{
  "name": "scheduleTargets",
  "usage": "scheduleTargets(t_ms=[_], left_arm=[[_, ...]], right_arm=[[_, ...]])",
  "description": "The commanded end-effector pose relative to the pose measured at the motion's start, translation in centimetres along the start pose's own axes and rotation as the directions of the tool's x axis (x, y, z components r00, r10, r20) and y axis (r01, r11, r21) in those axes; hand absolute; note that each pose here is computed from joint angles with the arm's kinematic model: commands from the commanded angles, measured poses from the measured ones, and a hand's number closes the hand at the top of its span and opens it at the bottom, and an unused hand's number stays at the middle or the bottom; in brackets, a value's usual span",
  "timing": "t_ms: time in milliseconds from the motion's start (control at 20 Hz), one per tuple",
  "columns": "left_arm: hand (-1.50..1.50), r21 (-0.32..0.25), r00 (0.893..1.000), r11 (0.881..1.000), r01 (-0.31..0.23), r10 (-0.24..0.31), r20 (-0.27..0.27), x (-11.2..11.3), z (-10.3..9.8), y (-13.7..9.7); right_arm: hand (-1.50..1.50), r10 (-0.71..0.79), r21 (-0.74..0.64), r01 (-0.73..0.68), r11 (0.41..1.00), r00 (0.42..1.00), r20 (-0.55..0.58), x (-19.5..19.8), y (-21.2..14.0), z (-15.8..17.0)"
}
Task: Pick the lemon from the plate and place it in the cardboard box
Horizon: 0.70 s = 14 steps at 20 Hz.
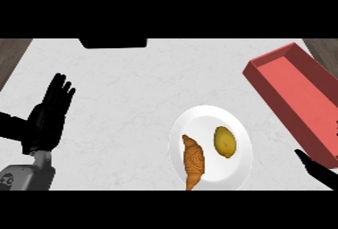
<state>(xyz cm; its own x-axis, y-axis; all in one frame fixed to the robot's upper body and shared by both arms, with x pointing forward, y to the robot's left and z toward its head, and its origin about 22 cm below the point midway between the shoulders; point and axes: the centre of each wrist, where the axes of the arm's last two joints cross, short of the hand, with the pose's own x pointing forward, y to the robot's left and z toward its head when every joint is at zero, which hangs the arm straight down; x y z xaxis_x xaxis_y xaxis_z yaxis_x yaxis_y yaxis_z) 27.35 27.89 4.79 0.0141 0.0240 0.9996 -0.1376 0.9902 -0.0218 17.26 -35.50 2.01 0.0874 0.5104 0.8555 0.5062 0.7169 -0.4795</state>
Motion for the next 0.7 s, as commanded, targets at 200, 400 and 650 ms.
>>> scheduleTargets(t_ms=[200,400,650], left_arm=[[0.00,-0.017,1.000,1.000,-0.012,0.012,-0.004,0.3,0.3,-2.0],[0.00,-0.040,1.000,0.999,-0.015,0.015,-0.007,-0.2,1.1,-3.3],[0.00,-0.029,1.000,1.000,0.000,0.000,-0.015,1.2,0.0,-2.1]], right_arm=[[-1.50,0.291,0.424,-0.248,0.871,0.956,-0.038,4.0,-3.8,1.2],[-1.50,0.339,0.532,-0.246,0.810,0.937,-0.082,9.0,-4.1,0.3],[-1.50,0.250,0.543,-0.152,0.826,0.962,-0.111,13.3,-2.8,-0.4]])
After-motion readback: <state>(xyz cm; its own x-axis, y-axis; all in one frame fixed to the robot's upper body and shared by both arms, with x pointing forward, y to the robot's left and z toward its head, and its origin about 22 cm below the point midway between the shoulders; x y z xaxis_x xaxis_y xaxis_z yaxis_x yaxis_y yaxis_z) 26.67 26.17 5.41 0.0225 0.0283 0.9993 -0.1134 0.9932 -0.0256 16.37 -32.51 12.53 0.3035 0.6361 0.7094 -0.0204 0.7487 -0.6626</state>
